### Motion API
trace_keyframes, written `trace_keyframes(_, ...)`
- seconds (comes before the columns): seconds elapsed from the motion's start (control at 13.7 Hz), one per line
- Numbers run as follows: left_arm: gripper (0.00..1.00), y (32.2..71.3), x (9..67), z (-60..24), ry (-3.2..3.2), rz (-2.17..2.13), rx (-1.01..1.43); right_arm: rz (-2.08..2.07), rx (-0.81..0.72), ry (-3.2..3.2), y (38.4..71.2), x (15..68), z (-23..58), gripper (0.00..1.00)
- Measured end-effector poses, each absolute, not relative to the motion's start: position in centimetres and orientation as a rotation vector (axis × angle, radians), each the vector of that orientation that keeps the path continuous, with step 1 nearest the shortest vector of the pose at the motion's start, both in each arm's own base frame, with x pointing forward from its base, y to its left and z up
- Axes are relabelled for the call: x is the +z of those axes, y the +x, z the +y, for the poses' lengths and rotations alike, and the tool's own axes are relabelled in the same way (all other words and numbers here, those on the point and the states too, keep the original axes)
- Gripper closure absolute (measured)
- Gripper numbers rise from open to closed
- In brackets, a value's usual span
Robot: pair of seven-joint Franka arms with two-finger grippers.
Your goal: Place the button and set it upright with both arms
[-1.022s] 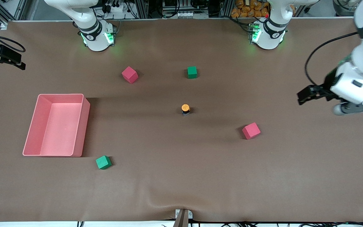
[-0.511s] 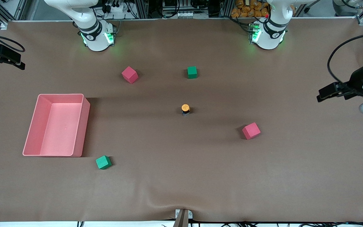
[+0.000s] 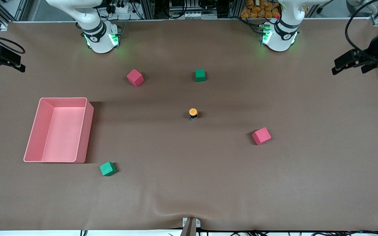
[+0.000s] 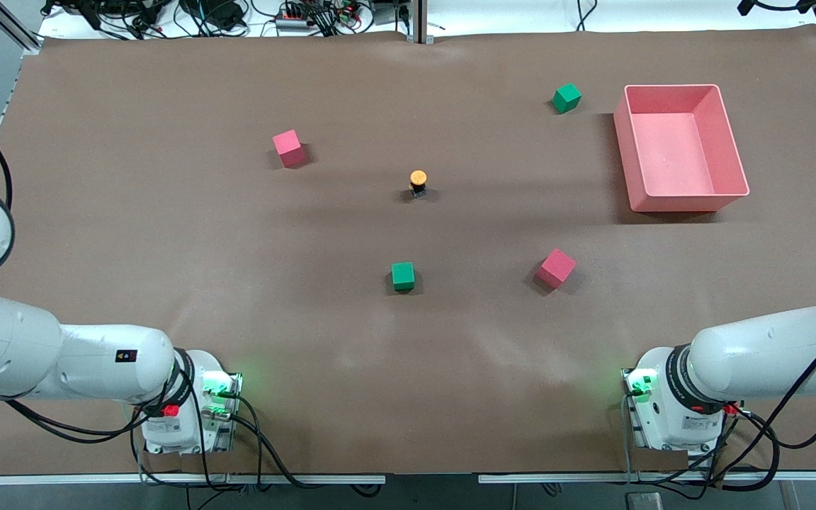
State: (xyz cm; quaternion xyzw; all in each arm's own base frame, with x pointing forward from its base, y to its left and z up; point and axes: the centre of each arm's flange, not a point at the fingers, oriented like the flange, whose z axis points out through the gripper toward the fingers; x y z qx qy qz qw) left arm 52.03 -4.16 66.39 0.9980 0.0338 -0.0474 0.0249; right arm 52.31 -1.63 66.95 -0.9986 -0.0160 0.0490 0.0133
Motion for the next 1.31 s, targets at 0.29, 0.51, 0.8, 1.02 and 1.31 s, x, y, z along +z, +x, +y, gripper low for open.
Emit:
trace_keyframes(0.29, 0.00, 50.8, 66.9, -2.5, 3.082, 0.106, -0.195, -0.049, 0.151, -3.111, 52.3, 67.0, -1.6, 0.00)
trace_keyframes(0.51, 0.00, 51.4, 66.4, -2.0, 3.106, 0.000, -0.173, -0.018, 0.151, -3.112, 52.3, 67.0, -1.7, 0.00)
trace_keyframes(0.8, 0.00, 52.9, 65.4, 0.0, 3.110, -0.015, -0.123, 0.039, 0.157, -3.113, 52.2, 67.0, -2.0, 0.00)
trace_keyframes(1.02, 0.00, 53.9, 64.5, 0.5, 3.111, -0.013, -0.112, 0.046, 0.160, -3.112, 52.1, 67.1, -2.1, 0.00)
trace_keyframes(1.31, 0.00, 54.1, 64.4, 1.3, 3.111, -0.007, -0.102, 0.047, 0.159, -3.112, 52.1, 67.1, -2.1, 0.00)
